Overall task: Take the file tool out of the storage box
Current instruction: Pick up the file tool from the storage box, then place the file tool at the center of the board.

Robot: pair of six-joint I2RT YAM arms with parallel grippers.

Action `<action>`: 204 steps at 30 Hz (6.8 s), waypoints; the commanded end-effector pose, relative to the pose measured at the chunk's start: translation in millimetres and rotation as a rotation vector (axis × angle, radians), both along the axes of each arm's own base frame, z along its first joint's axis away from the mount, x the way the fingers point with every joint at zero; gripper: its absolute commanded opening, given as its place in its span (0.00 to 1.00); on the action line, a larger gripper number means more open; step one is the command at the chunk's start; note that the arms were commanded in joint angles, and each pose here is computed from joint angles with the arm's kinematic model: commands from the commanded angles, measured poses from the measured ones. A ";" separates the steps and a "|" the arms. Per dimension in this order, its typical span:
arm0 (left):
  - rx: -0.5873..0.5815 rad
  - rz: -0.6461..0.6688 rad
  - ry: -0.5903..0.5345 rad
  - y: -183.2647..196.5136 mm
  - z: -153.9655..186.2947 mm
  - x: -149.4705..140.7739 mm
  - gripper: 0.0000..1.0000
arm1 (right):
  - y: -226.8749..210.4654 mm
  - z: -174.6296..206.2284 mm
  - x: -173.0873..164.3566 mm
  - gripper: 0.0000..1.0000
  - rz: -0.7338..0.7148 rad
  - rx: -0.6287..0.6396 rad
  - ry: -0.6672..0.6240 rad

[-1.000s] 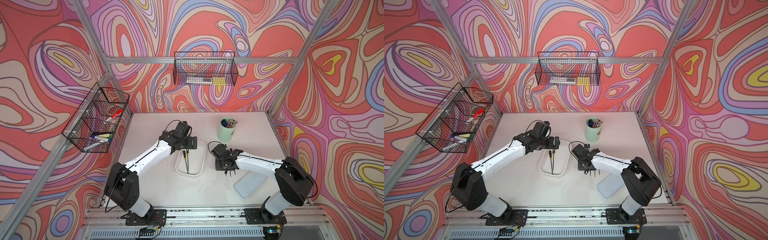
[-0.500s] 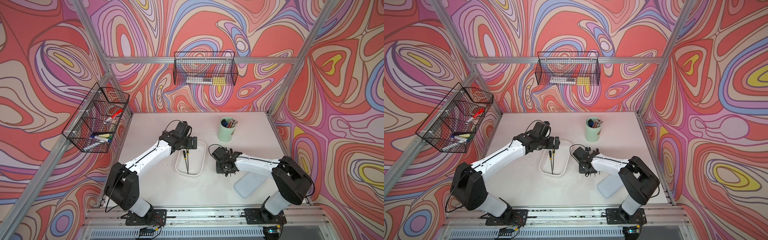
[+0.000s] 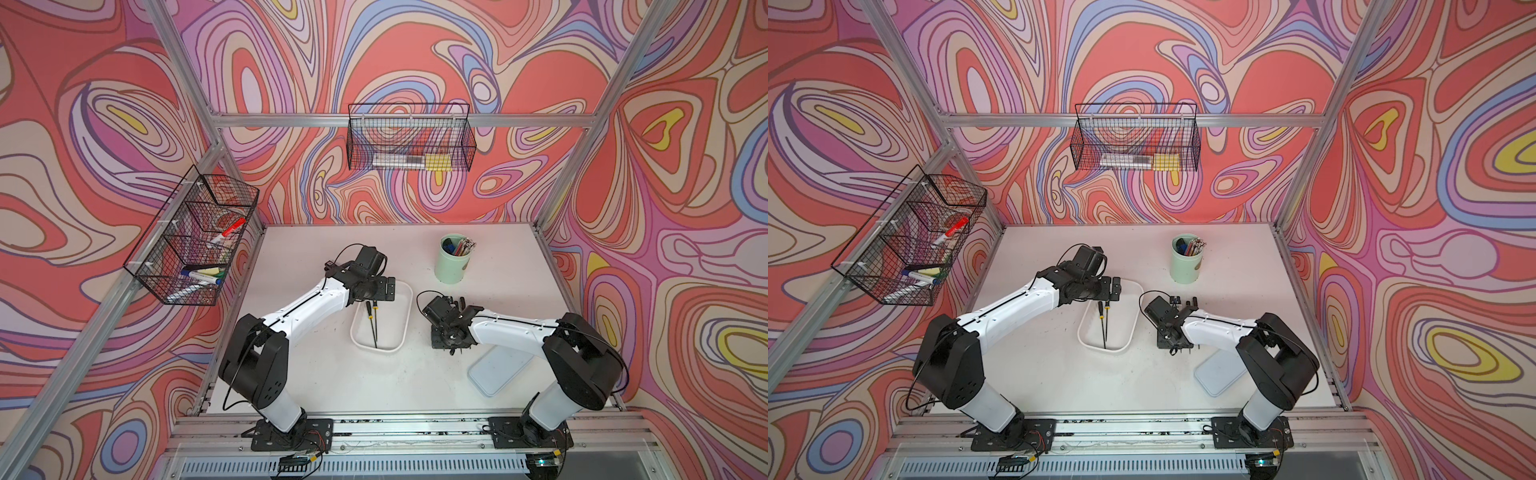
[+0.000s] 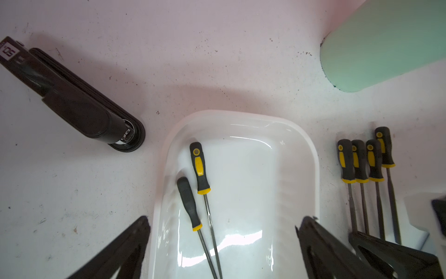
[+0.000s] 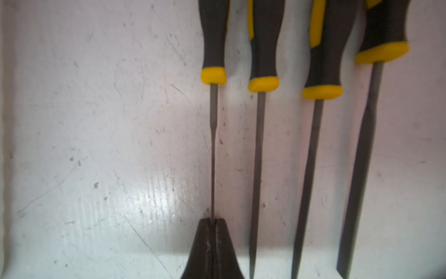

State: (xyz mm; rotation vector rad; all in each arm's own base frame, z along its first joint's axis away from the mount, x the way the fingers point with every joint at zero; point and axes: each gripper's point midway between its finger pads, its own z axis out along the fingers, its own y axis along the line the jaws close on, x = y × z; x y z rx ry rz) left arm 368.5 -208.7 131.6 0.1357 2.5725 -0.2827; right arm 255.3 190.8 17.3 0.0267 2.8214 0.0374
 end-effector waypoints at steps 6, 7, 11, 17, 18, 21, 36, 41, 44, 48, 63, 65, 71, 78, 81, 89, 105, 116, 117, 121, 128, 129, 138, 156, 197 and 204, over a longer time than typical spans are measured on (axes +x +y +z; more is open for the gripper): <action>0.036 -0.003 -0.012 -0.8 -0.2 13.0 0.99 | -6.5 -9.8 -11.6 0.08 0.006 -0.043 0.030; 0.037 -0.002 -0.011 -0.9 -0.8 14.0 0.99 | -7.0 -10.1 -12.1 0.09 0.007 -0.046 0.030; 0.037 -0.005 0.000 -3.1 -5.1 16.1 0.98 | -7.8 -7.5 -12.5 0.12 0.006 -0.047 0.026; 0.051 0.002 0.022 -4.9 -15.4 20.3 0.93 | -4.2 8.7 -7.8 0.21 0.018 -0.027 -0.003; 0.057 0.006 0.030 -5.1 -18.1 21.4 0.91 | -1.9 13.8 -6.6 0.25 0.023 -0.013 -0.013; 0.081 0.034 0.060 -2.7 -25.6 24.2 0.83 | 9.9 35.5 -1.8 0.38 0.057 0.060 -0.059; 0.113 0.164 0.182 0.2 -59.2 27.2 0.60 | 56.8 112.8 6.8 0.86 0.272 0.326 -0.234; 0.128 0.192 0.201 0.8 -73.0 30.8 0.57 | 55.7 113.6 5.5 0.87 0.292 0.340 -0.250; 0.146 0.203 0.209 1.3 -80.2 33.3 0.56 | 50.9 112.9 6.0 0.87 0.288 0.339 -0.260; 0.175 0.213 0.224 3.9 -90.4 35.1 0.55 | 44.2 112.7 7.5 0.87 0.273 0.354 -0.267; 0.180 0.171 0.256 -1.1 -108.4 31.9 0.26 | 43.4 112.2 10.3 0.83 0.262 0.399 -0.292; 0.152 0.162 0.238 -5.8 -101.0 32.9 0.25 | 47.8 113.6 8.8 0.83 0.272 0.430 -0.294; -0.010 0.128 0.166 -27.0 -66.8 35.5 0.15 | 74.1 120.1 1.9 0.80 0.334 0.582 -0.277; -0.277 0.078 0.101 -59.5 -22.6 32.6 0.14 | 104.2 131.4 -3.1 0.75 0.391 0.774 -0.266; -0.358 0.054 0.084 -68.0 -7.3 28.6 0.12 | 110.8 127.0 -4.2 0.67 0.405 0.799 -0.243; -0.463 -0.001 0.069 -75.5 19.1 12.4 0.09 | 115.3 122.2 2.8 0.51 0.397 0.793 -0.238; -0.580 -0.028 0.095 -81.9 27.0 -7.5 0.07 | 123.8 114.2 6.7 0.30 0.394 0.813 -0.212; -0.609 -0.056 0.076 -83.7 35.1 -8.2 0.07 | 126.6 118.8 4.2 0.01 0.388 0.855 -0.209; -0.621 -0.063 0.077 -84.9 35.6 -8.7 0.08 | 126.6 119.9 4.1 0.00 0.388 0.858 -0.211; -0.685 -0.088 0.070 -88.3 41.2 -7.5 0.10 | 126.4 121.1 4.3 0.00 0.386 0.857 -0.212; -0.674 -0.128 0.050 -84.1 49.9 -4.9 0.45 | 111.7 120.2 18.3 0.00 0.323 0.729 -0.239; -0.654 -0.125 0.045 -80.5 49.9 -3.2 0.54 | 106.8 118.7 20.7 0.00 0.302 0.692 -0.237; -0.373 -0.056 -0.009 -17.0 46.7 4.9 0.99 | 72.2 112.9 29.4 0.00 0.136 0.344 -0.241; -0.189 0.051 -0.005 18.1 34.8 5.4 0.96 | 41.0 43.4 13.5 0.00 0.036 0.085 -0.024; -0.069 0.091 0.117 19.9 -0.5 -0.4 0.75 | 24.4 -10.6 3.2 0.19 0.026 -0.020 0.052; -0.003 0.105 0.139 15.8 -8.6 -7.7 0.69 | 36.4 33.1 15.8 0.26 0.107 0.022 -0.026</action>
